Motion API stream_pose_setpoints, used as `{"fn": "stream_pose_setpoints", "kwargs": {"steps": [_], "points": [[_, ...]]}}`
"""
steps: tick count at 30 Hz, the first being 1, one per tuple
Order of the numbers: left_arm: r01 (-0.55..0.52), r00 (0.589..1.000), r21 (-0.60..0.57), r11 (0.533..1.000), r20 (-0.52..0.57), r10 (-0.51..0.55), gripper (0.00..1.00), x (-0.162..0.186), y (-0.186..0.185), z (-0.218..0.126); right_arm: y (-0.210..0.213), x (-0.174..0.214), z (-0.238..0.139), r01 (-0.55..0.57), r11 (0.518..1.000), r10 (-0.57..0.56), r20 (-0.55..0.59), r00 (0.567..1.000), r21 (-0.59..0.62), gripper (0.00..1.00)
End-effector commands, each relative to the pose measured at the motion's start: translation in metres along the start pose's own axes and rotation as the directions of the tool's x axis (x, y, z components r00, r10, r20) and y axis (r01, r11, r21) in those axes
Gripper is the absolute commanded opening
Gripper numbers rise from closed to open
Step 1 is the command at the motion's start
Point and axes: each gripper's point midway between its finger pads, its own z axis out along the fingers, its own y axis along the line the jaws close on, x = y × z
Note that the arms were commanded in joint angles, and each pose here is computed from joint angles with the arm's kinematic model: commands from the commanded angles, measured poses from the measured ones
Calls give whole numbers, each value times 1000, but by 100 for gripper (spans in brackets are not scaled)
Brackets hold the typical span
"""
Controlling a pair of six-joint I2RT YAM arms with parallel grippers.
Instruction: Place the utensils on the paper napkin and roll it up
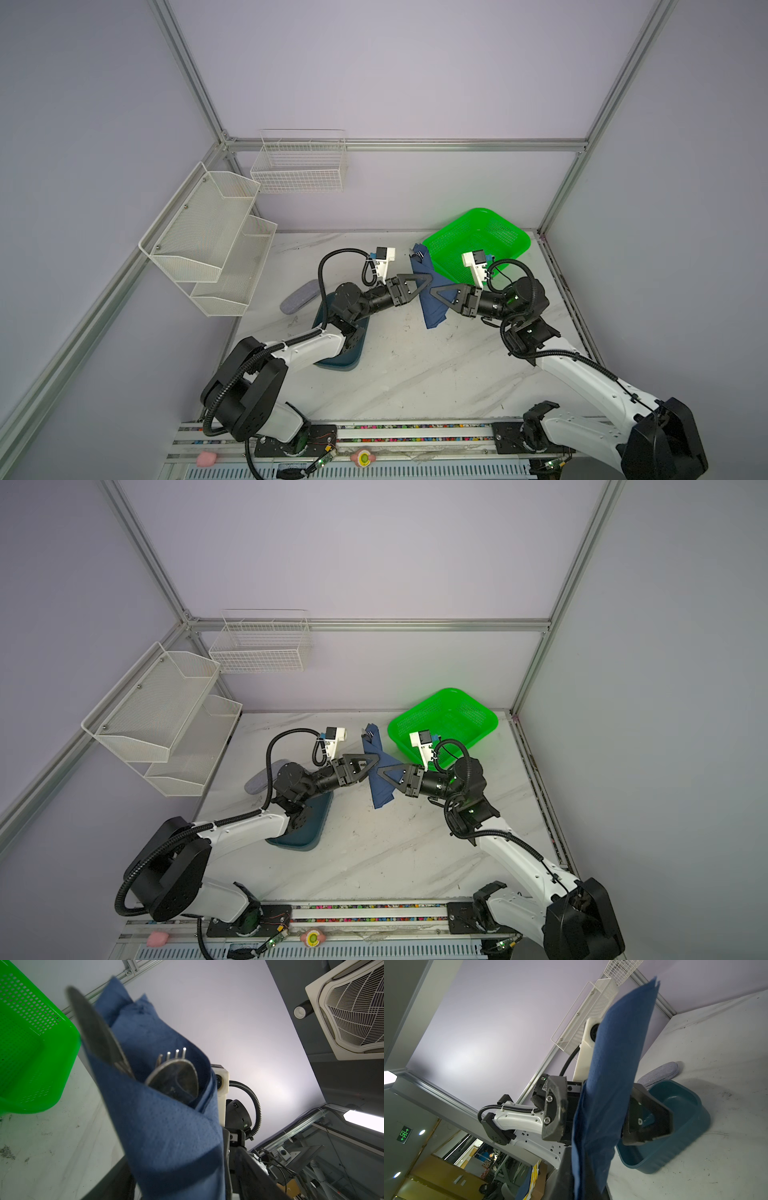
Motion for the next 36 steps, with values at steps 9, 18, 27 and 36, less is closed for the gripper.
{"fn": "stream_pose_setpoints", "kwargs": {"steps": [9, 18, 27, 36], "points": [[-68, 998, 141, 988, 10, 67, 48, -13, -48, 11, 12, -11, -1, 53, 998, -51, 53, 997, -37, 4], [-73, 997, 156, 985, 24, 70, 33, -14, -49, 9, 5, -14, 0, 40, 999, -38, 67, 997, -19, 4], [-73, 997, 170, 983, 31, 69, 22, -16, -50, 10, 1, -14, 1, 31, 999, -30, 69, 997, -11, 4], [-92, 995, 179, 979, 54, 84, 15, -18, -53, 7, -5, -11, -1, 14, 1000, -14, 79, 997, 6, 7]]}}
